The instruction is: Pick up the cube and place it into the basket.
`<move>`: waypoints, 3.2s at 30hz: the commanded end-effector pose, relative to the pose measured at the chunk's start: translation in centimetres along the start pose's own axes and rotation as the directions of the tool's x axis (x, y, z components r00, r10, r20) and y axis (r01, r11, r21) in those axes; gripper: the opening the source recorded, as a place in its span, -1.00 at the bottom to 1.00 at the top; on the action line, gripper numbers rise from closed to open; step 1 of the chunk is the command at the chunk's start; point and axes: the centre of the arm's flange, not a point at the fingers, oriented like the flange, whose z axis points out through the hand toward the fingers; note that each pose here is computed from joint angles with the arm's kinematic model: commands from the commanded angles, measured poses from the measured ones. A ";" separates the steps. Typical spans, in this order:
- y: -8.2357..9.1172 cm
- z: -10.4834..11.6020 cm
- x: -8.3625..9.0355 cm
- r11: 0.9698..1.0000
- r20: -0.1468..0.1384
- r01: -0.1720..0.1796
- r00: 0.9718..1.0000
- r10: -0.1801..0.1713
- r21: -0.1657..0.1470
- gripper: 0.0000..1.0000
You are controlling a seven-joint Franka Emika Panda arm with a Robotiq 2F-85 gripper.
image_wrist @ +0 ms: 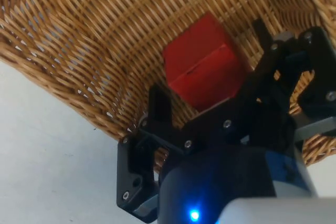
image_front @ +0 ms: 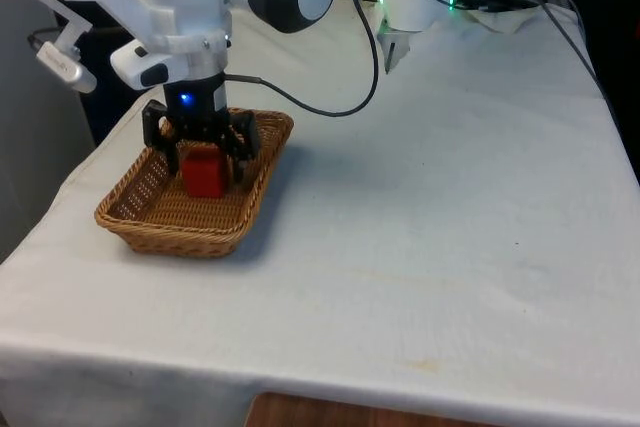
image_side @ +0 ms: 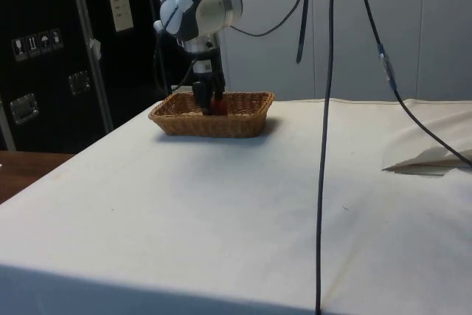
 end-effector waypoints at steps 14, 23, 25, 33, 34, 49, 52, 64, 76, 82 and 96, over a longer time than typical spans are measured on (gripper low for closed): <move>0.7 -5.5 0.1 1.000 -0.014 0.002 1.000 -0.002 0.003 1.00; 1.1 -8.3 0.0 1.000 -0.025 0.004 1.000 -0.004 0.007 1.00; 1.1 -8.4 0.0 1.000 -0.034 0.001 0.999 -0.001 0.012 1.00; 1.3 -9.8 -0.2 1.000 -0.043 0.003 0.999 -0.002 0.013 1.00; 1.3 -9.9 -0.3 1.000 -0.044 0.003 0.999 -0.002 0.014 1.00; 0.3 -11.9 -1.2 0.999 -0.070 0.024 0.997 -0.021 0.034 1.00; -0.2 -12.3 -1.5 0.999 -0.073 0.030 0.997 -0.027 0.039 1.00; -1.2 -12.8 -2.3 0.997 -0.068 0.050 0.997 -0.045 0.066 1.00; -2.4 -13.2 -3.3 0.994 -0.090 0.079 0.993 -0.072 0.077 1.00; -3.0 -13.2 -3.7 0.992 -0.091 0.090 0.992 -0.082 0.087 1.00; -3.9 -13.1 -5.6 0.988 -0.110 0.111 0.989 -0.099 0.112 1.00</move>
